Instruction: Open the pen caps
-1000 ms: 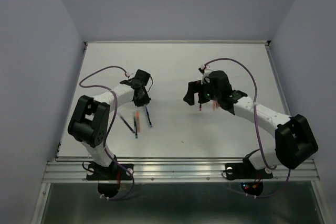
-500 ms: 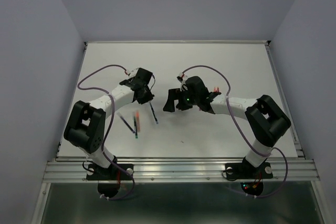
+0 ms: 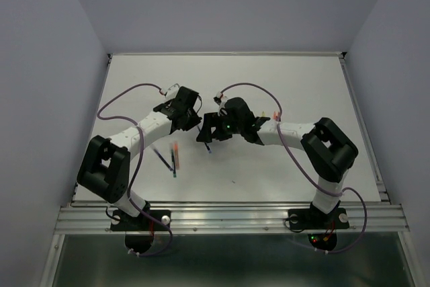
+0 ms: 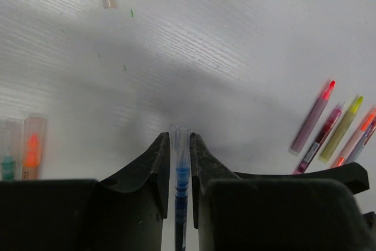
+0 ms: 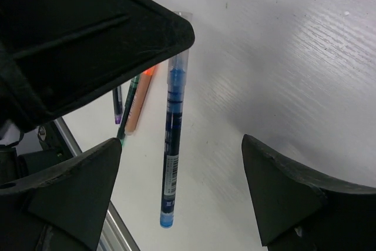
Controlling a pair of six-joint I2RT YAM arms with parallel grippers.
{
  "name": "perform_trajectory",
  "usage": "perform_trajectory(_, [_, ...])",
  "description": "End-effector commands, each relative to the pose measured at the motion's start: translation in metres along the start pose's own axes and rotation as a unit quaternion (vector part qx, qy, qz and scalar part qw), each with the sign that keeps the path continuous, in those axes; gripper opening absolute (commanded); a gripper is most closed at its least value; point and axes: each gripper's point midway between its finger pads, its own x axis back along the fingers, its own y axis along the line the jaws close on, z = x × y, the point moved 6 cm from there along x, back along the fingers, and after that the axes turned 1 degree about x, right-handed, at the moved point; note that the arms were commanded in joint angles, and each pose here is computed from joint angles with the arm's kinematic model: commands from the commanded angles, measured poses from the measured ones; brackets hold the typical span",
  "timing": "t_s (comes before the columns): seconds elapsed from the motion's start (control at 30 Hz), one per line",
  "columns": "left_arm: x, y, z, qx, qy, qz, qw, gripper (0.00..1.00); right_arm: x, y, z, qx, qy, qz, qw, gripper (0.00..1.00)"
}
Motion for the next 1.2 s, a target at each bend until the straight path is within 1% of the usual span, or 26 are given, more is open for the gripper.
perform_trajectory(0.0, [0.023,-0.024,-0.02,0.023,-0.042,0.046,0.998,0.06,-0.006,0.017,-0.012,0.012,-0.017,-0.03,0.999,0.83])
perform_trajectory(0.03, [0.023,-0.024,-0.02,0.024,-0.043,0.047,0.998,0.06,-0.006,0.017,-0.012,0.011,-0.017,-0.03,0.999,0.8])
perform_trajectory(0.07, [0.024,-0.025,-0.02,0.024,-0.043,0.048,0.998,0.06,-0.006,0.017,-0.012,0.01,-0.017,-0.029,0.999,0.72])
perform_trajectory(0.13, [0.025,-0.026,-0.021,0.026,-0.043,0.049,0.998,0.06,-0.007,0.017,-0.012,0.006,-0.017,-0.029,0.999,0.66])
perform_trajectory(0.17, [0.025,-0.027,-0.02,0.025,-0.043,0.052,0.997,0.06,-0.007,0.016,-0.011,0.005,-0.015,-0.028,0.999,0.59])
perform_trajectory(0.27, [0.027,-0.029,-0.021,0.025,-0.044,0.055,0.997,0.06,-0.008,0.015,-0.011,0.0,-0.014,-0.021,1.0,0.51])
perform_trajectory(0.3, [0.027,-0.029,-0.021,0.025,-0.044,0.055,0.997,0.06,-0.009,0.013,-0.01,-0.003,-0.013,-0.017,1.0,0.43])
perform_trajectory(0.33, [0.029,-0.03,-0.021,0.026,-0.046,0.058,0.997,0.06,-0.009,0.013,-0.01,-0.005,-0.013,-0.016,1.0,0.4])
perform_trajectory(0.37, [0.03,-0.031,-0.022,0.026,-0.046,0.06,0.997,0.06,-0.009,0.012,-0.01,-0.006,-0.013,-0.013,1.0,0.34])
perform_trajectory(0.43, [0.031,-0.031,-0.022,0.026,-0.047,0.061,0.997,0.06,-0.01,0.011,-0.011,-0.008,-0.014,-0.006,1.0,0.29])
perform_trajectory(0.47, [0.031,-0.031,-0.021,0.024,-0.045,0.063,0.997,0.07,-0.01,0.011,-0.012,-0.006,-0.016,-0.004,1.0,0.2])
perform_trajectory(0.5, [0.031,-0.032,-0.021,0.022,-0.042,0.066,0.997,0.08,-0.01,0.01,-0.012,-0.006,-0.016,-0.001,1.0,0.16])
perform_trajectory(0.57, [0.033,-0.034,-0.02,0.017,-0.038,0.078,0.996,0.13,-0.009,0.011,-0.013,-0.003,-0.018,-0.001,1.0,0.1])
perform_trajectory(0.6, [0.034,-0.035,-0.018,0.013,-0.034,0.089,0.995,0.3,-0.008,0.011,-0.013,-0.003,-0.021,0.002,1.0,0.05])
perform_trajectory(0.67, [0.035,-0.033,-0.016,0.011,-0.032,0.091,0.995,0.47,-0.005,0.012,-0.017,0.002,-0.029,0.004,1.0,0.01])
perform_trajectory(0.7, [0.038,-0.032,-0.017,0.009,-0.035,0.096,0.995,0.55,-0.003,0.012,-0.017,0.003,-0.032,0.007,0.999,0.01])
perform_trajectory(0.73, [0.039,-0.032,-0.017,0.006,-0.037,0.099,0.994,0.57,-0.001,0.012,-0.017,0.006,-0.035,0.011,0.999,0.01])
perform_trajectory(0.77, [0.041,-0.032,-0.017,0.005,-0.038,0.104,0.994,0.61,0.004,0.015,-0.021,0.009,-0.045,0.009,0.999,0.01])
perform_trajectory(0.97, [0.05,-0.032,-0.015,0.0,-0.04,0.142,0.989,0.62,0.016,0.023,-0.027,0.015,-0.062,0.004,0.998,0.01])
perform_trajectory(1.17, [0.047,-0.031,-0.013,-0.006,-0.034,0.134,0.99,0.61,0.024,0.033,-0.035,0.02,-0.077,-0.011,0.997,0.01])
